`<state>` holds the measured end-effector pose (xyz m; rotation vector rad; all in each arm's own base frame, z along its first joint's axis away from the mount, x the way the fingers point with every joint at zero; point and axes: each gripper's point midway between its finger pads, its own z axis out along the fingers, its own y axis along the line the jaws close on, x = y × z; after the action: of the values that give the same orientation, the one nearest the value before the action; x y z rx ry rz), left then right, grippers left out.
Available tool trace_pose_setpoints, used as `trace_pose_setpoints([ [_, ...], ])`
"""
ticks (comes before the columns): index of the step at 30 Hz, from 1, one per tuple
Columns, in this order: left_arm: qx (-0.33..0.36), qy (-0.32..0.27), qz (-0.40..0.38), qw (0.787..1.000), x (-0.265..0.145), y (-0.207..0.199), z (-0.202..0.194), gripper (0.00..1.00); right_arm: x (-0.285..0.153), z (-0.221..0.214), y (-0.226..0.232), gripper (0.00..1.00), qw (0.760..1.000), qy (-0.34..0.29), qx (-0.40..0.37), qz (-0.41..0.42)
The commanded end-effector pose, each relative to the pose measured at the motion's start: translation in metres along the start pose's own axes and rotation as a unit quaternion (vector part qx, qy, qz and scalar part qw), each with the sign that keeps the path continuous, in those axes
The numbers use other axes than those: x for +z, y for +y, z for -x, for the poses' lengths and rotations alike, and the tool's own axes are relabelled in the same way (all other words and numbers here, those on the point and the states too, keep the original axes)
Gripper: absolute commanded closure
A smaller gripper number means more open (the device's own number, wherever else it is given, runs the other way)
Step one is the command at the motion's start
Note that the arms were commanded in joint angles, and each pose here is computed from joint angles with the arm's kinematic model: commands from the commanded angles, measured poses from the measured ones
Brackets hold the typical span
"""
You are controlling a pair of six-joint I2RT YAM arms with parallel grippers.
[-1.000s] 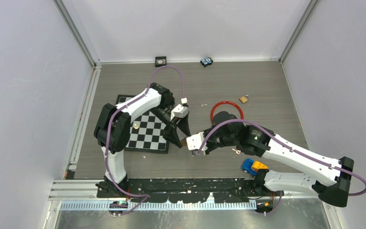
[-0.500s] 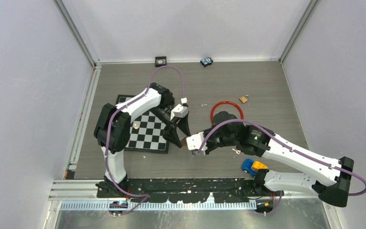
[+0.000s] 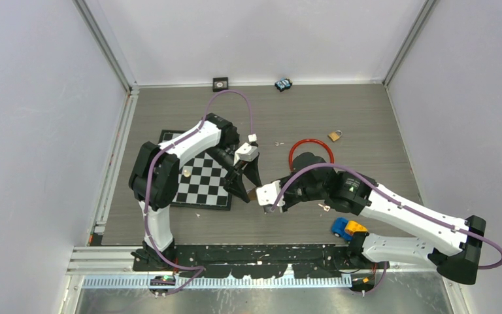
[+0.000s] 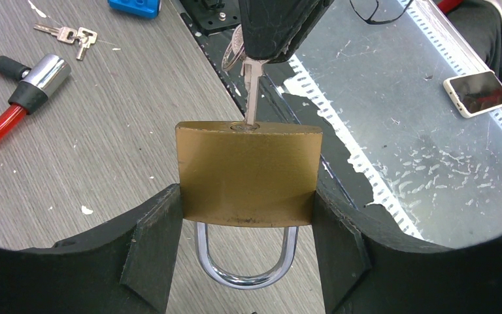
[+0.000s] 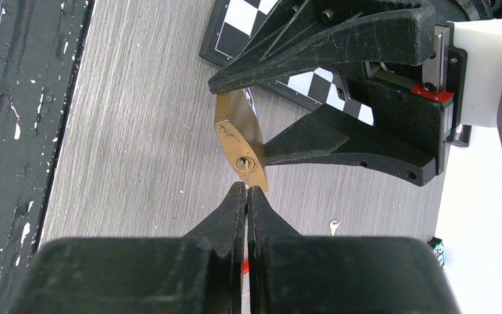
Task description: Unlock with the key
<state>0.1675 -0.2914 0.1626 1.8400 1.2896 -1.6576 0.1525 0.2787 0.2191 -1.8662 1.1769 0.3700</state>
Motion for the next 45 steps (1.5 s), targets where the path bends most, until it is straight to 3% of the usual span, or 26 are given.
trace_pose_setpoints([
  [1, -0.045, -0.05, -0.008, 0.998, -0.001, -0.028, 0.036, 1.0, -0.007, 0.012, -0.006, 0.99, 1.0, -0.026, 0.001, -0.012],
  [34, -0.047, -0.056, -0.008, 0.997, -0.001, -0.028, 0.038, 1.0, 0.005, 0.012, -0.009, 0.99, 0.999, -0.03, 0.017, -0.013],
  [45, -0.057, -0.073, -0.007, 0.996, 0.0, -0.027, 0.044, 1.0, 0.011, -0.001, 0.001, 0.99, 0.999, -0.03, -0.021, -0.017],
])
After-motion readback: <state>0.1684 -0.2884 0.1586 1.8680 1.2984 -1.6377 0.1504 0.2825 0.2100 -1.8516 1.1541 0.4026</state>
